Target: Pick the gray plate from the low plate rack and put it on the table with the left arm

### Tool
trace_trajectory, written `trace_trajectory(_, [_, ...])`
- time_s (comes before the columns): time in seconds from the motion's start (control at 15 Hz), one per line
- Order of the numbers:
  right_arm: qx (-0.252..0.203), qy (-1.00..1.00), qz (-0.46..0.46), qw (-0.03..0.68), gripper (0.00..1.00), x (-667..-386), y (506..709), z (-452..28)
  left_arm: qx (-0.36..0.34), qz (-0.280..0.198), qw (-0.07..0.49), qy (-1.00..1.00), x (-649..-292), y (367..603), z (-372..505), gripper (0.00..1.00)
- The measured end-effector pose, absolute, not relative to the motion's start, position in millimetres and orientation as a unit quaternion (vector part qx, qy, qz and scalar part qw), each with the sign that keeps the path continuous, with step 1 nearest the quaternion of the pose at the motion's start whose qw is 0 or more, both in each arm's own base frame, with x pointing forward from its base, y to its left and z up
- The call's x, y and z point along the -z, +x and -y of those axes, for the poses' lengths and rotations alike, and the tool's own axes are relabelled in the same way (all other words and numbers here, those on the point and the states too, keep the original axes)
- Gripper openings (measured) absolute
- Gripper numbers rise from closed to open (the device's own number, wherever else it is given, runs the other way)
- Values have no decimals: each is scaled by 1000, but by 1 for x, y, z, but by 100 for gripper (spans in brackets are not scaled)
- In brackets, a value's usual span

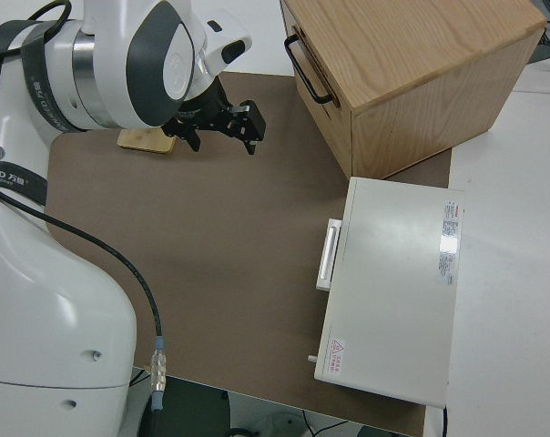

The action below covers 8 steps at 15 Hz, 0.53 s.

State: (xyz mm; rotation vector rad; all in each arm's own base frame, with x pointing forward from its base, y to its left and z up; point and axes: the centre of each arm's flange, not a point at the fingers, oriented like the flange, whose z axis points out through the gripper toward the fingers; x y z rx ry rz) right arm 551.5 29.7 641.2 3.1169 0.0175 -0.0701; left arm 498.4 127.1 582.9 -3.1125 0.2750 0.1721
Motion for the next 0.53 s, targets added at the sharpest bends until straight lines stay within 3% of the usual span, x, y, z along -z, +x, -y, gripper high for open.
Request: trace_trajectory(0.53, [22,1000,-6,12,99,-641,551,-30,-63,-88,16,-994,-529,495,-135,100])
